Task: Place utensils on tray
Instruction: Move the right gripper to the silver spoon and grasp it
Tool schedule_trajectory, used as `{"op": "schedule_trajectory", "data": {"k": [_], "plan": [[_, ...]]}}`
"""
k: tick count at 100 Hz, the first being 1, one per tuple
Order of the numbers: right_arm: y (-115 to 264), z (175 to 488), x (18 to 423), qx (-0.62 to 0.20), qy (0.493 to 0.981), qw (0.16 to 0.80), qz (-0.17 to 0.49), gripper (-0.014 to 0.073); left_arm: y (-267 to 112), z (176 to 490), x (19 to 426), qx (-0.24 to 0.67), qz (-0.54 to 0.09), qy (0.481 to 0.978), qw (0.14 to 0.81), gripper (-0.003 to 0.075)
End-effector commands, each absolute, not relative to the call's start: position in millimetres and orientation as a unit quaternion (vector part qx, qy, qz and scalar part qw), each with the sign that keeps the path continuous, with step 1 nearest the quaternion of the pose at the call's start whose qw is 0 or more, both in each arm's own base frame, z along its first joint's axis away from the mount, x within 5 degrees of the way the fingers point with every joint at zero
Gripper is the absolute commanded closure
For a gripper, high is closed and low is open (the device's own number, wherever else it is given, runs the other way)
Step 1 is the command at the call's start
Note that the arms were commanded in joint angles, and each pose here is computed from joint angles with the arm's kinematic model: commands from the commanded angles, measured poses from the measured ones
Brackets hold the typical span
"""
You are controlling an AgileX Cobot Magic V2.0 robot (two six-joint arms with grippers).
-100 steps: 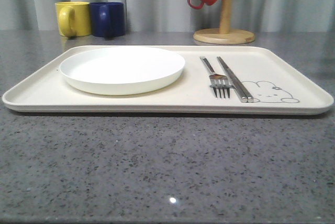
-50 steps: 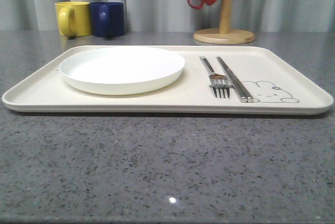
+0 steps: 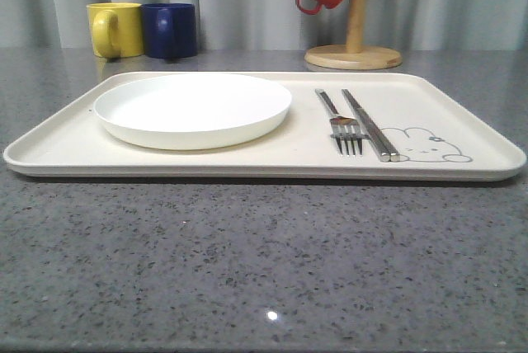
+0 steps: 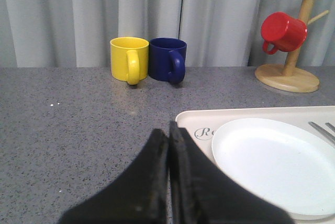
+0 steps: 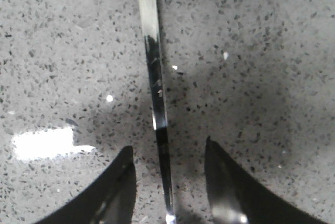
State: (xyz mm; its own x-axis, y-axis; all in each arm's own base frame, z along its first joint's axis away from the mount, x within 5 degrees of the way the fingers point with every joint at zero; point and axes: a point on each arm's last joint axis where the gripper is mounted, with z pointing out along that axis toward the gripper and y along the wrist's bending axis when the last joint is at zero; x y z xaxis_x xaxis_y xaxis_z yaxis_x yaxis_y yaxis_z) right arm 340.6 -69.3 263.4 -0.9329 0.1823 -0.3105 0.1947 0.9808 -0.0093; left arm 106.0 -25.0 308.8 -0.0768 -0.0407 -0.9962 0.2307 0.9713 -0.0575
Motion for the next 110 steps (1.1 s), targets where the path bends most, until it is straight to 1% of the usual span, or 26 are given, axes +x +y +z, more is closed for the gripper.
{"op": "schedule_trajectory", "data": {"k": [1,52,76,87,91,96,110], "plan": [[-72,285,339,0.093,0.974,0.203,-0.026,0.0265,-23,324,106,0.051,-0.101,0.697,0.708,0.0738],[-71,285,342,0.096,0.972,0.211,-0.018,0.0265,-23,324,106,0.051,-0.101,0.697,0.708,0.0738],[-72,271,347,0.097,0.977,0.190,-0.015,0.0265,-23,324,106,0.051,-0.101,0.697,0.708,0.0738],[-72,269,348,0.097,0.977,0.188,-0.015,0.0270,-23,324,106,0.051,-0.101,0.697,0.708,0.0738],[-72,269,348,0.097,0.977,0.188,-0.015,0.0289,-23,324,106,0.051,-0.101,0.697,0.708,0.0738],[-72,269,348,0.097,0.977,0.188,-0.015,0.0334,-23,324,106,0.051,-0.101,0.697,0.708,0.0738],[-72,270,348,0.097,0.977,0.189,-0.015,0.0544,-23,324,106,0.051,-0.101,0.697,0.708,0.0738]]}}
